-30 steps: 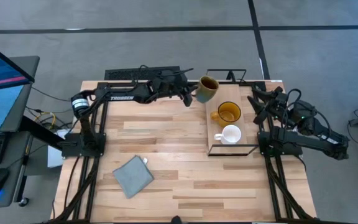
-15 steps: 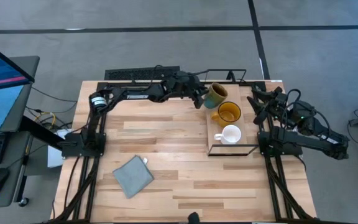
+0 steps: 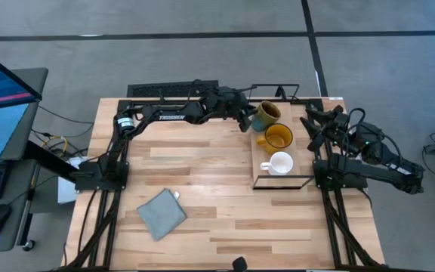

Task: Stack small to large cups/mugs on shelf
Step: Put the green mug on the shelf

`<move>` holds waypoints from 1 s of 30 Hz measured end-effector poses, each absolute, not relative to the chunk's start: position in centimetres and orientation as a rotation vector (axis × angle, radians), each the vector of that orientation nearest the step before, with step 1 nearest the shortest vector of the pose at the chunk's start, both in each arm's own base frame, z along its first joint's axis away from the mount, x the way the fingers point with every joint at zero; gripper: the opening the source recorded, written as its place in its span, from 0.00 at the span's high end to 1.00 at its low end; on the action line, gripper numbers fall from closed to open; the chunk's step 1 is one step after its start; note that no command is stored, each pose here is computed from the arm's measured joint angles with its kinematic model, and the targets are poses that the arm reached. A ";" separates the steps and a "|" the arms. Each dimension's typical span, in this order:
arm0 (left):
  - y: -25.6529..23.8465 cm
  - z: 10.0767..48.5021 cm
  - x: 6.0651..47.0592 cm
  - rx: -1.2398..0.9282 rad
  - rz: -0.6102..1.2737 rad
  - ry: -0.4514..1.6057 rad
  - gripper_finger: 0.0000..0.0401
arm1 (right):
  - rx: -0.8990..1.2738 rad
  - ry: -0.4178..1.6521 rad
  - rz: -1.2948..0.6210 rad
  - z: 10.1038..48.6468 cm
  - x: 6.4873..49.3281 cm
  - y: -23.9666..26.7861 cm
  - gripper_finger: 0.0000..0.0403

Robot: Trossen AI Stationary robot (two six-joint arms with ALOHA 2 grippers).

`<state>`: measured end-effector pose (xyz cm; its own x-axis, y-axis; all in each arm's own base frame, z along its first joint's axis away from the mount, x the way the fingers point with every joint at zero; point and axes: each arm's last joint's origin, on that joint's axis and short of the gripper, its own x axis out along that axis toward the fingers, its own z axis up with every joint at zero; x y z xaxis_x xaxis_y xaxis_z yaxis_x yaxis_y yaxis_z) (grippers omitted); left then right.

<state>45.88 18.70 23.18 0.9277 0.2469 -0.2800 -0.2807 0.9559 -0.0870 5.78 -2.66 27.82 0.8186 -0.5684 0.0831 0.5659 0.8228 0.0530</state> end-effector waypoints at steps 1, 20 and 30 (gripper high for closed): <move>18.7 23.2 45.9 -0.128 0.266 0.275 0.89 | 0.026 -0.097 -0.604 27.8 5.8 -2.7 0.44; 17.8 21.6 45.6 -0.147 0.236 0.428 0.87 | 0.026 -0.097 -0.604 27.8 5.8 -2.7 0.44; 18.1 21.5 45.5 -0.116 0.268 0.439 0.85 | 0.027 -0.098 -0.604 27.8 5.8 -2.7 0.44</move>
